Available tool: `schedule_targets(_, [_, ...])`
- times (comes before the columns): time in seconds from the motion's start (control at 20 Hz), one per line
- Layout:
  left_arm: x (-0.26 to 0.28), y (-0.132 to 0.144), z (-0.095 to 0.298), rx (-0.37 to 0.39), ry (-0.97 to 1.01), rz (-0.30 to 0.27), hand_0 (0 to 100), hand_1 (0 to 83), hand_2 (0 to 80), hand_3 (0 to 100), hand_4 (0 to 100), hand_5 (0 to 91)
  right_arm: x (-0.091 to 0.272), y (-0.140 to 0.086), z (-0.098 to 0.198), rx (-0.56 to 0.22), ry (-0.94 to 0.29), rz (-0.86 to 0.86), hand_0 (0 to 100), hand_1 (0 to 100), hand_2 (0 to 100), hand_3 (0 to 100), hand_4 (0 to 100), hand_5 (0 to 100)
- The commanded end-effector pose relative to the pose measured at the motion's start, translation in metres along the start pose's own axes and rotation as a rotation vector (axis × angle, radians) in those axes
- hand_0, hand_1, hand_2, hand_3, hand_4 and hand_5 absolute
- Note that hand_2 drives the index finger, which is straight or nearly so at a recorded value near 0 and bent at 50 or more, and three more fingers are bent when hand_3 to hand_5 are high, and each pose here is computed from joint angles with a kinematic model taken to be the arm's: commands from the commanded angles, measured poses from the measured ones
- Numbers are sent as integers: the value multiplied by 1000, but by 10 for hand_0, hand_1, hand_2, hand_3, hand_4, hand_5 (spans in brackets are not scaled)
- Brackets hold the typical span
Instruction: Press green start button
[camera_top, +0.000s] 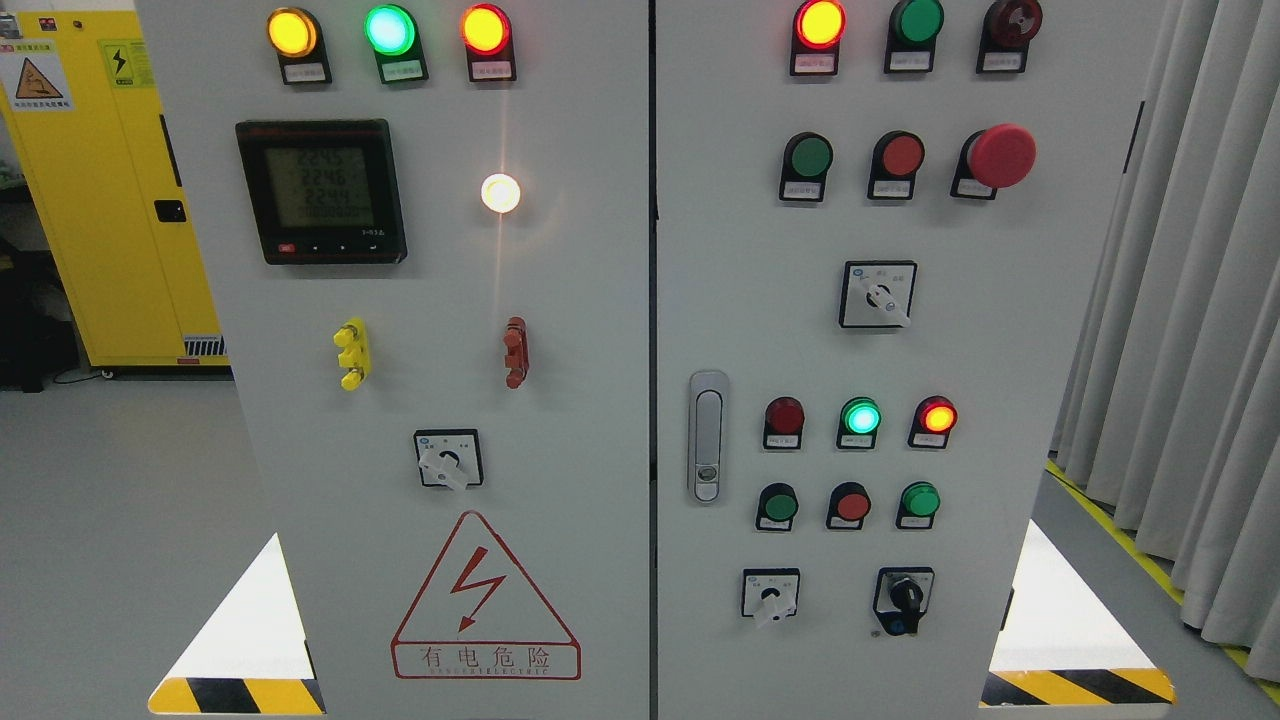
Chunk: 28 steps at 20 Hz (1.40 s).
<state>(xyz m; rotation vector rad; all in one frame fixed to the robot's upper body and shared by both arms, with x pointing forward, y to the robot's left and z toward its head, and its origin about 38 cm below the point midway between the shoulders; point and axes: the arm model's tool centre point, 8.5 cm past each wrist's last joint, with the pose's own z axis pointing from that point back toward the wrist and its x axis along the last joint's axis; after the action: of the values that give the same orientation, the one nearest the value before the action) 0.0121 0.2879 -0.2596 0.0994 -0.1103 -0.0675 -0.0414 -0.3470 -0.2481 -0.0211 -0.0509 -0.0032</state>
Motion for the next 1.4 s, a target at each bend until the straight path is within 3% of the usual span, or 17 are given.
schedule_targets(0.0, [25,5,-2,5,-51,-2,120,556,0,0,0,0,3,1,-1,5,-7,-23,223,395,0,0,0,0])
schedule_targets(0.45, [25,5,-2,5,-51,0,120,556,0,0,0,0,8,1,0,27,-28,-29,223,394,0,0,0,0])
schedule_targets(0.85, [25,4,-2,3,-51,-2,120,556,0,0,0,0,101,24,8,74,-448,212,211,420,0,0,0,0])
schedule_targets(1.15, [25,5,-2,5,-51,-2,120,556,0,0,0,0,166,46,42,118,-721,292,201,444,0,0,0,0])
schedule_targets(1.35, [25,5,-2,5,-51,-2,120,556,0,0,0,0,196,62,73,122,-918,437,199,453,0,0,0,0])
